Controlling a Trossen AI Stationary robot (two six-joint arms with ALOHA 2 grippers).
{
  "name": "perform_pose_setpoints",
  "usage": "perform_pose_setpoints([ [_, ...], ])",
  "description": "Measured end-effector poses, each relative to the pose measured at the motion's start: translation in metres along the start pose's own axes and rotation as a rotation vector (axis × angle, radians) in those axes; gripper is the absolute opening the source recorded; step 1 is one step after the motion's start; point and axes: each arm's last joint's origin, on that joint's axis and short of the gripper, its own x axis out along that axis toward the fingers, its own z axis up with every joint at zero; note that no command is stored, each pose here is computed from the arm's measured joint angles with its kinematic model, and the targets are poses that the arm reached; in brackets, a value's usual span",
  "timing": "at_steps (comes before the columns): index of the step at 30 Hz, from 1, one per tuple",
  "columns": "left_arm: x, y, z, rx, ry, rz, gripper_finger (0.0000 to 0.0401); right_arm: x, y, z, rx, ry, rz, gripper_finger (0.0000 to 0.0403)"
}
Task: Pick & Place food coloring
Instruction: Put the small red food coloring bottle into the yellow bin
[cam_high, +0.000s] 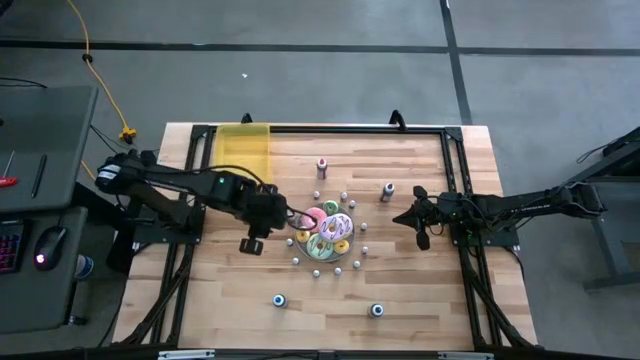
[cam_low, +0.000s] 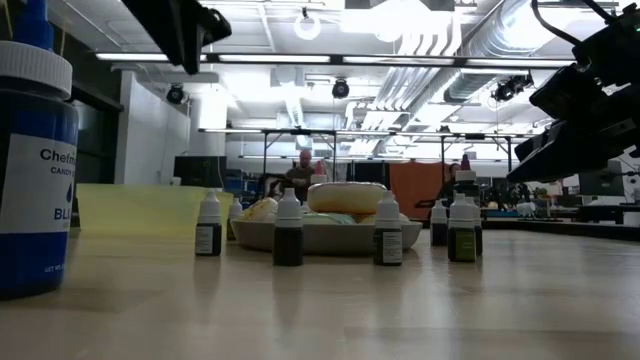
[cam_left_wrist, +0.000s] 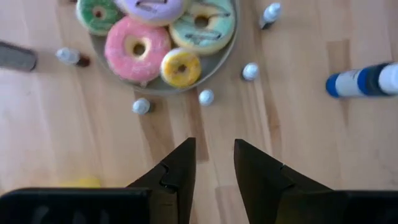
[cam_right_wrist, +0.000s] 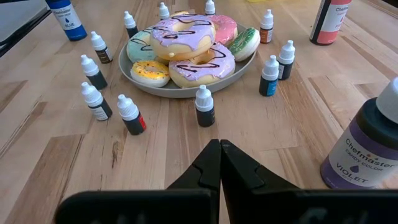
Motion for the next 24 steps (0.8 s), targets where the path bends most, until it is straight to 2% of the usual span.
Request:
perform_pose_setpoints([
  [6,0.027,-0.002,-0.007,-0.054,-0.019,-0.036,0.0127,0.0,0.0,0.0,0.0,0.0,0.0,0.0],
  [16,0.081,-0.007,-0.017,-0.123,-0.057,-0.12,0.0236,0.0,0.0,0.0,0.0,0.001,0.0,0.0],
  [20,0.104,-0.007,-0.02,-0.166,-0.043,-0.089,0.0253,0.0,0.0,0.0,0.0,0.002,0.0,0.0],
  [24,0.114,-0.006,-0.021,-0.177,-0.037,-0.042,0.0255,0.0,0.0,0.0,0.0,-0.001,0.0,0.0],
])
